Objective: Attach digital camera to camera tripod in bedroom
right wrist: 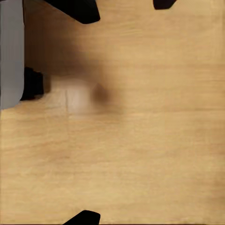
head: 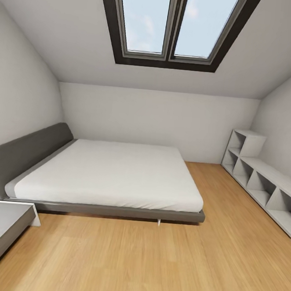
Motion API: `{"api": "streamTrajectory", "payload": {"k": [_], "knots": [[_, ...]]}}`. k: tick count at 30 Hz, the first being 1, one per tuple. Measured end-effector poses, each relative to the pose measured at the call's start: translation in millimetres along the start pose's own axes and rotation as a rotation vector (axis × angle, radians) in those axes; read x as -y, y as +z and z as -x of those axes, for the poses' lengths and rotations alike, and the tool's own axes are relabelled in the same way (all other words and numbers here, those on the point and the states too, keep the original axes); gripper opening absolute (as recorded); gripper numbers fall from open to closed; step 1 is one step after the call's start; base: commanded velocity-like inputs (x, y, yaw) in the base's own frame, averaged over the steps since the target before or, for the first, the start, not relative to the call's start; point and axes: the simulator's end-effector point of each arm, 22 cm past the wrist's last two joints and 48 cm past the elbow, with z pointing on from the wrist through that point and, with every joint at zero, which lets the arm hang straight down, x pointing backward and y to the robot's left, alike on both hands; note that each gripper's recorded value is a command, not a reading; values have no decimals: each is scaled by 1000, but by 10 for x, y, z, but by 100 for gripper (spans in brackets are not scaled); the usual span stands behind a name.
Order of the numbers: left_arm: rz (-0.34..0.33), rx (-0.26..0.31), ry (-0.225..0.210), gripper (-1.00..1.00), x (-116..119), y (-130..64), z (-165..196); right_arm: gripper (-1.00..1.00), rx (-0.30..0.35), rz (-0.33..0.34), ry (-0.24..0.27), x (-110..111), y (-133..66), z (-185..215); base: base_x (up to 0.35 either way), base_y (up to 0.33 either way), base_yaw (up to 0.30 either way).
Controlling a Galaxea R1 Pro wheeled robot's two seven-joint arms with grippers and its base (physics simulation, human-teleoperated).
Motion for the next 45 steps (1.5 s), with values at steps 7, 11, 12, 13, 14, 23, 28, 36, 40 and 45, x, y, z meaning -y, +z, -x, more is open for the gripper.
{"api": "streamTrajectory", "payload": {"k": [7, 11, 12, 13, 14, 23, 28, 36, 40, 45], "knots": [[-12, 82, -14, 100, 3, -488, 1174, 100, 374, -74, 33, 217, -217, 1911, 0, 0, 0], [-22, 144, -27, 100, 10, -886, 1780, 100, 544, -87, 55, 281, -604, 2863, 0, 0, 0], [-24, 164, -32, 100, 12, -972, 1934, 100, 578, -89, 60, 294, -696, 3059, 0, 0, 0], [-27, 181, -38, 100, 15, -1043, 2079, 100, 606, -90, 65, 305, -772, 3239, 0, 0, 0], [-30, 199, -45, 100, 18, -1109, 2237, 100, 635, -92, 69, 317, -845, 3423, 0, 0, 0], [-147, 270, -122, 100, 224, -1467, 3507, 100, 840, -102, 107, 446, -1473, 5062, 0, 0, 0], [-264, 294, -147, 100, 422, -1603, 3840, 100, 881, -89, 118, 407, -1658, 5433, 0, 0, 0], [-546, 451, -83, 100, 747, -1985, 4214, 100, 933, 16, 25, -254, -1812, 5606, 0, 0, 0], [-625, 515, -50, 100, 849, -2074, 4288, 100, 925, 28, 9, -343, -1765, 5571, 0, 0, 0], [-656, 545, -39, 100, 879, -2088, 4313, 100, 898, 33, -1, -388, -1649, 5493, 0, 0, 0]]}}
